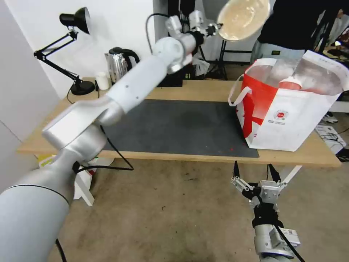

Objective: Pick up the trash from the table and place it into the takeout bag.

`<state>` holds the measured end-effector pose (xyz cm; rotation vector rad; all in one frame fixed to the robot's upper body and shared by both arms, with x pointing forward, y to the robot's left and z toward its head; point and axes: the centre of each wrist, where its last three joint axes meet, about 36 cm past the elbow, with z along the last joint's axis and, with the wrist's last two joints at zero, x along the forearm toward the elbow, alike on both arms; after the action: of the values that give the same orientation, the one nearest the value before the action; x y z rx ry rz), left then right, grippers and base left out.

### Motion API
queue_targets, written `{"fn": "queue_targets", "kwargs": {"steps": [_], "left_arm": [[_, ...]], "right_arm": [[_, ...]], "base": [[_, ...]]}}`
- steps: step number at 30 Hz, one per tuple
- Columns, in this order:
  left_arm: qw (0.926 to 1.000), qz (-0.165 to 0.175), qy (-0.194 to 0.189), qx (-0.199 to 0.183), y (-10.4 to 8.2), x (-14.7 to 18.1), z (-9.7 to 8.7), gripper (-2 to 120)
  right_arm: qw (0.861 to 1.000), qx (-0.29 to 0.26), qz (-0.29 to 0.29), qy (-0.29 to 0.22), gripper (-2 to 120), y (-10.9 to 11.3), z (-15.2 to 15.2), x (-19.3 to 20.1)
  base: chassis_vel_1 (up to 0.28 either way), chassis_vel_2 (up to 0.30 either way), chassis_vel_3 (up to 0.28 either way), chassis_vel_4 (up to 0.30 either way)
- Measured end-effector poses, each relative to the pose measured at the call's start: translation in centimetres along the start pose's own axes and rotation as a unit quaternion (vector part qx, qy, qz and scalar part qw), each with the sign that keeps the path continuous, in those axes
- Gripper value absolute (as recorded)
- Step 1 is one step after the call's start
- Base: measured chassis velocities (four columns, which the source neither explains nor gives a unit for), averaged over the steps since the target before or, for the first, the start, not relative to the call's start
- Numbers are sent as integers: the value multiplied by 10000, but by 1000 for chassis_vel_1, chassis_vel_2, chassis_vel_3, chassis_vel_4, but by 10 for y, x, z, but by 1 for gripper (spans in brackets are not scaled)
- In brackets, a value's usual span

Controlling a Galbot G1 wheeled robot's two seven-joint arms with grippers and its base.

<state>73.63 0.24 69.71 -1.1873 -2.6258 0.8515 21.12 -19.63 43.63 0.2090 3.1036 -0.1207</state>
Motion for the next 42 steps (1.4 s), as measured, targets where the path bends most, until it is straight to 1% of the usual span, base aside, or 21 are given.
{"fn": "queue_targets", "kwargs": {"steps": [2, 3, 7, 8, 9, 11, 12, 16, 17, 18, 20, 21, 24, 32, 35, 41, 42], "left_arm": [[10000, -47, 18, -76, -3, -7, 7, 0], [10000, -47, 18, -76, -3, -7, 7, 0], [9997, -80, 133, -177, 0, -9, 23, 0], [9997, -80, 133, -177, 0, -9, 23, 0], [9996, -79, 171, -204, 1, -9, 27, 0], [9994, 45, 223, -244, 3, -8, 34, 0], [9994, 45, 223, -244, 3, -8, 34, 0], [9979, 456, 302, -354, 4, -8, 46, 0], [9979, 456, 302, -354, 4, -8, 46, 0], [9972, 539, 339, -393, 4, -8, 50, 0], [9966, 578, 371, -445, 5, -8, 57, 0], [9966, 578, 371, -445, 5, -8, 57, 0], [9955, 664, 450, -512, 8, -7, 67, 0], [9925, 897, 601, -578, 11, -7, 77, 0], [9906, 1003, 690, -623, 13, -6, 83, 0], [9898, 982, 778, -684, 17, -5, 88, 0], [9892, 948, 827, -749, 18, -5, 90, 0]], "right_arm": [[10000, 1, 0, 0, 100, 0, 0, 0], [10000, 1, 0, 0, 100, 0, 0, 0], [10000, 0, 0, 0, 100, 0, 0, 0], [10000, 0, 0, 0, 100, 0, 0, 0], [10000, 0, 0, 0, 100, 0, 0, 0], [10000, 1, 0, 0, 100, 0, 0, 0], [10000, 1, 0, 0, 100, 0, 0, 0], [10000, 1, 0, 0, 100, 0, 0, 0], [10000, 1, 0, 0, 100, 0, 0, 0], [10000, 1, 0, 1, 100, 0, 0, 0], [10000, 0, 0, 0, 100, 0, 0, 0], [10000, 0, 0, 0, 100, 0, 0, 0], [10000, 0, 0, 0, 100, 0, 0, 0], [10000, 0, 0, 0, 100, 0, 0, 0], [10000, 0, 0, 1, 100, 0, 0, 0], [10000, 0, 0, 0, 100, 0, 0, 0], [10000, 0, 0, 0, 100, 0, 0, 0]], "base": [[0, 0, 0, 0], [0, 0, 0, 0], [0, 0, 0, 0], [0, 0, 0, 0], [0, 0, 0, 0], [0, 0, 0, 0], [0, 0, 0, 0], [0, 0, 0, 0], [0, 0, 0, 0], [0, 0, 0, 0], [0, 0, 0, 0], [0, 0, 0, 0], [0, 0, 0, 0], [0, 0, 0, 0], [0, 0, 0, 0], [0, 0, 0, 0], [0, 0, 0, 0]]}}
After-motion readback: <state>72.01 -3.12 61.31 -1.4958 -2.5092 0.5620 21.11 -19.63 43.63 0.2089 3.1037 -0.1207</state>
